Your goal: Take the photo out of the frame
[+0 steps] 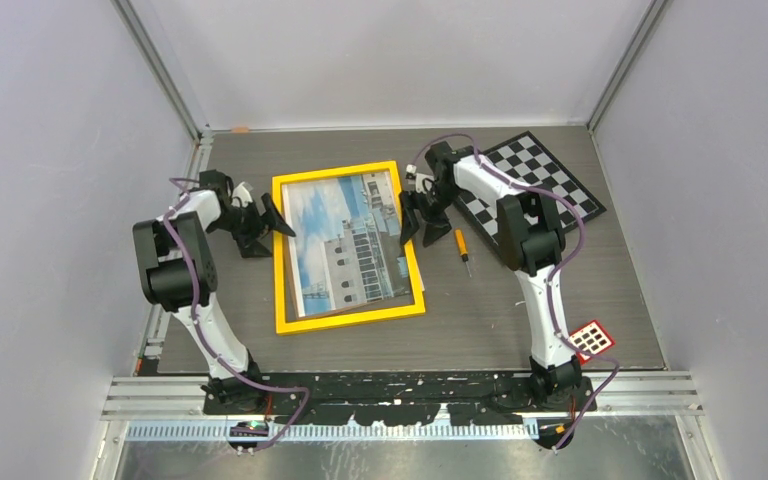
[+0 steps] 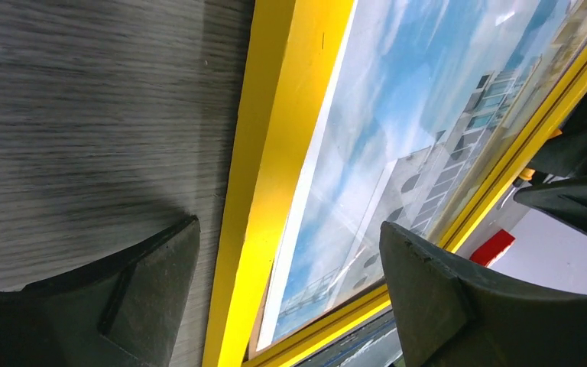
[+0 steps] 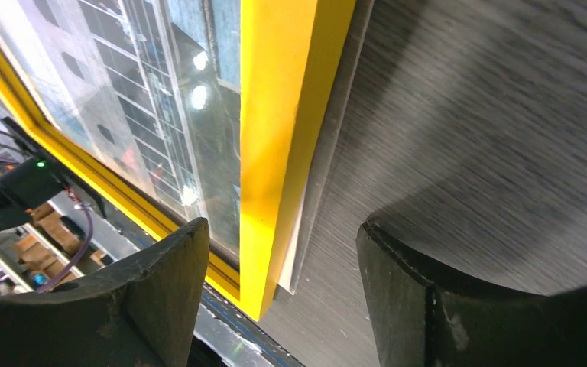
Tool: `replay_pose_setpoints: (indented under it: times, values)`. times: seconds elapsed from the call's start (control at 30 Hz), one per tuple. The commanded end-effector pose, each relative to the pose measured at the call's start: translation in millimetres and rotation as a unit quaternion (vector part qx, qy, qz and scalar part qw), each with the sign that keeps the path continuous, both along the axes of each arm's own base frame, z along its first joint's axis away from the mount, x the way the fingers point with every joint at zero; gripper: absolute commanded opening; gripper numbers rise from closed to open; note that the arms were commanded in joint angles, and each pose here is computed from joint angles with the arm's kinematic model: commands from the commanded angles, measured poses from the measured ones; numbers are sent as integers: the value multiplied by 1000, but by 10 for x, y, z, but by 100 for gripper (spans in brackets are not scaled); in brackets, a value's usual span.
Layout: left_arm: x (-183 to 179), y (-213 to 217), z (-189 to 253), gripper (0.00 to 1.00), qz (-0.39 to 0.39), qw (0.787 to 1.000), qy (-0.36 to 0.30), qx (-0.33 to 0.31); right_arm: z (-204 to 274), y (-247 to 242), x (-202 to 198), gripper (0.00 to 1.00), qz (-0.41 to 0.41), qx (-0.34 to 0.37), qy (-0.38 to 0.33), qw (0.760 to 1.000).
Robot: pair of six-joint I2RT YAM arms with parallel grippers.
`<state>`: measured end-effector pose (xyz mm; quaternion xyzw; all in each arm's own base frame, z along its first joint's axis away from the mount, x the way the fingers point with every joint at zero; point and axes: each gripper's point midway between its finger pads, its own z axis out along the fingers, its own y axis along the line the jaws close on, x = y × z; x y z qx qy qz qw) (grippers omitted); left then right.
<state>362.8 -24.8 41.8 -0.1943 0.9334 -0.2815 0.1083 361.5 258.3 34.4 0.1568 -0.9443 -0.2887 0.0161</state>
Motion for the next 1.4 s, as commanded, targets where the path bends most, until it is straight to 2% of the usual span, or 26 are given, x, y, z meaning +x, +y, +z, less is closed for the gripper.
replay_pose_setpoints:
  times: [0.0,0.27,0.47,0.73,0.83,1.0,1.13,1.27,1.37]
  values:
    - [178,208,-127,90,17,998,-24,55,-266,76,-167,75,10,2,33,999]
    - [408,36,-275,89,-40,997,-28,56,-418,162,-731,75,40,7,106,993]
    - [503,-149,-351,86,-93,994,-31,52,-371,366,-1067,77,72,32,131,988]
    - [667,-593,-442,81,-187,981,-42,41,-306,669,-1468,79,158,42,111,980]
    - [829,-606,-454,81,-193,978,-56,51,-300,725,-1506,80,174,38,99,979]
    - [1155,-352,-263,85,-152,982,-80,79,-229,556,-1416,83,179,13,78,981]
    - [1361,52,323,92,-61,984,-145,84,26,240,-1220,83,156,8,63,986]
    - [1239,307,878,96,5,980,-180,81,466,36,-992,84,150,26,23,988]
    - [902,324,1058,97,51,983,-163,61,751,14,-701,84,136,36,-38,989]
